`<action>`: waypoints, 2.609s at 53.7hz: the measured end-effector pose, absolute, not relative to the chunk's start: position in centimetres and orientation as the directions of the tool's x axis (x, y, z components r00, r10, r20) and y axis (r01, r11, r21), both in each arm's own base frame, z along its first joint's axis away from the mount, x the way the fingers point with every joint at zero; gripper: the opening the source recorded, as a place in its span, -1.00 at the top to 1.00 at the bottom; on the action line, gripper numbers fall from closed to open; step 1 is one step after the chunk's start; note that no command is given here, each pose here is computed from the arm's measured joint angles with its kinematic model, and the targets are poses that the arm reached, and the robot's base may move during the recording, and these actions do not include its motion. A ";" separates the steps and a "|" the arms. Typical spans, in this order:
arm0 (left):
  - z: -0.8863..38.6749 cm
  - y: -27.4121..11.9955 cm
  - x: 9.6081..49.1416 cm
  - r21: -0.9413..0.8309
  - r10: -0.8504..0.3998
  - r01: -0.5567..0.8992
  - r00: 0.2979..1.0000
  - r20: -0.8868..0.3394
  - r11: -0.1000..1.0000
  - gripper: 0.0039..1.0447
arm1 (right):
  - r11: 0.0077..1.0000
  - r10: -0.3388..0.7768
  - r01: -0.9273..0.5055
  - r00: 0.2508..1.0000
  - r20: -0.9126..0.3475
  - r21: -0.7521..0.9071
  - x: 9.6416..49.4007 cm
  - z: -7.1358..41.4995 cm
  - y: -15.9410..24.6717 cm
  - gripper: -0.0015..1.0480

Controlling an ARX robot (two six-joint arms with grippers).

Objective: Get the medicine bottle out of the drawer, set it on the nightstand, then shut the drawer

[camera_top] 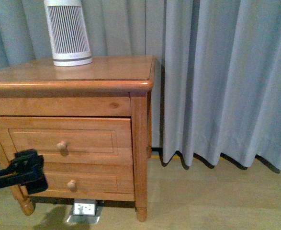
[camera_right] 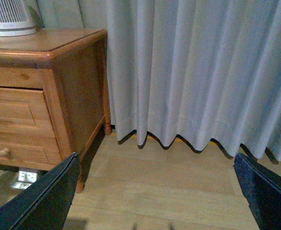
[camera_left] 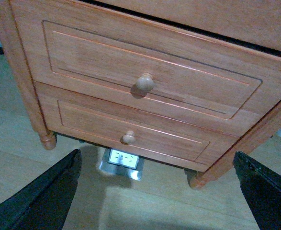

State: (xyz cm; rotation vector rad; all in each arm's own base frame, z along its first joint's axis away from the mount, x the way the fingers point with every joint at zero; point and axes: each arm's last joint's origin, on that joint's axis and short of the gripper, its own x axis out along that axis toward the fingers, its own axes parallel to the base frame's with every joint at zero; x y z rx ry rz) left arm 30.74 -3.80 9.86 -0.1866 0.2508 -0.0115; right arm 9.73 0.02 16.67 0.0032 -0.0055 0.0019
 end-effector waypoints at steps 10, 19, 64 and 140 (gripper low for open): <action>7.3 -5.3 35.5 -0.164 -0.100 0.062 0.966 -0.237 0.984 -0.87 | 1.000 0.002 -0.002 1.000 0.006 0.003 9.7 16.7 0.0 -0.87; 6.2 -5.6 38.9 -0.127 -0.117 0.091 0.970 -0.213 0.988 -0.87 | 1.000 0.002 -0.002 1.000 0.006 0.003 9.7 16.7 0.0 -0.87; 3.7 -3.5 45.3 0.107 -0.126 0.147 0.976 -0.179 0.983 -0.87 | 1.000 0.002 -0.002 1.000 0.006 0.003 9.7 16.7 0.0 -0.87; 2.2 -3.3 45.4 0.086 -0.119 0.141 0.969 -0.214 0.986 0.95 | 1.000 0.002 -0.002 1.000 0.006 0.003 9.7 16.7 0.0 -0.87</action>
